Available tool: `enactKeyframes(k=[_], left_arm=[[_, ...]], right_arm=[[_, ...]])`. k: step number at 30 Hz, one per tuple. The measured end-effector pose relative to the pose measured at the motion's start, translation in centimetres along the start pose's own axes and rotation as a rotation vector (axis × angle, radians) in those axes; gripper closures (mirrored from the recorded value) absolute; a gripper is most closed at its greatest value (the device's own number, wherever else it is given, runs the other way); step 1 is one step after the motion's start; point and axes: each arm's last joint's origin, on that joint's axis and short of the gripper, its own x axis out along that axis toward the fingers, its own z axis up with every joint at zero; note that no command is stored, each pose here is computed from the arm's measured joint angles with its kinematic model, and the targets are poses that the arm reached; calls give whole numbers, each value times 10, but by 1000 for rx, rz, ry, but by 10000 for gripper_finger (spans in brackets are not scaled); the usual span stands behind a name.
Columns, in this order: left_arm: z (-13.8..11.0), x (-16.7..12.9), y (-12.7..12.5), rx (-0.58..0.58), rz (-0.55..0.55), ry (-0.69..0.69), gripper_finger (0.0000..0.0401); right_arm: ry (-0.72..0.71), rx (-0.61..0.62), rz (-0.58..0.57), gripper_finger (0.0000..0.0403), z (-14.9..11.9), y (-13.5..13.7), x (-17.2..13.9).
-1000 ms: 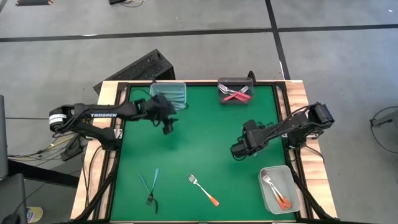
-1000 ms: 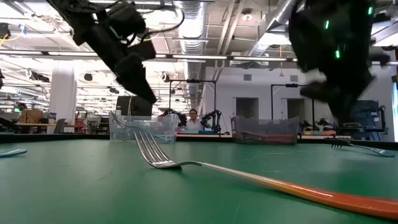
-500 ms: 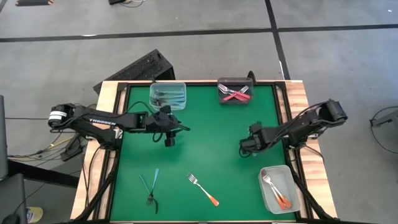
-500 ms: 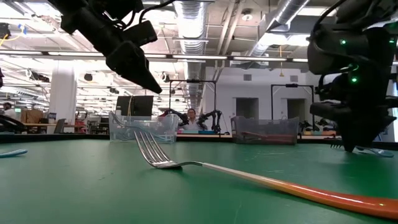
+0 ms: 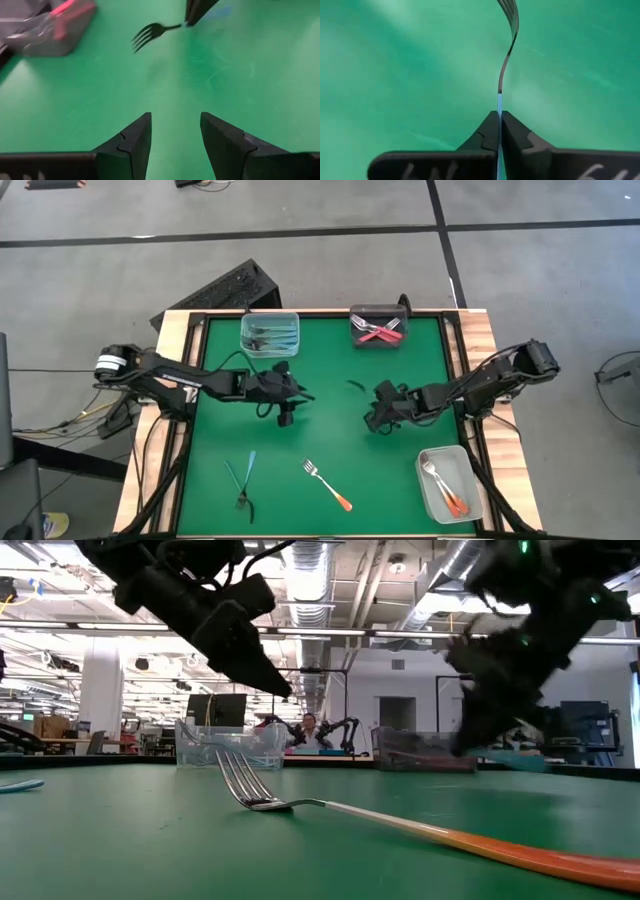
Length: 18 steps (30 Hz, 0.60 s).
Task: Sort silverware by color (type)
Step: Put the black fork into the transparent bin
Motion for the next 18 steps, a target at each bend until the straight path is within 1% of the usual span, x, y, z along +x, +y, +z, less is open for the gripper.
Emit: enactKeyframes(k=[4, 7, 12, 15, 18], left_arm=[[-1, 10, -15, 68, -27, -23, 244], [4, 12, -23, 121, 7, -44, 244], [20, 10, -32, 178, 43, -110, 244], [29, 9, -34, 201, 30, -163, 244], [32, 13, -36, 242, 12, -183, 244]], right_arm=[[-48, 13, 199, 389, 7, 19, -4], [-65, -6, 275, 389, 7, 27, -7], [-104, -123, 297, 389, 1, 34, -13], [-123, -149, 292, 390, -4, 36, -16], [-129, -162, 299, 390, -8, 39, -18]])
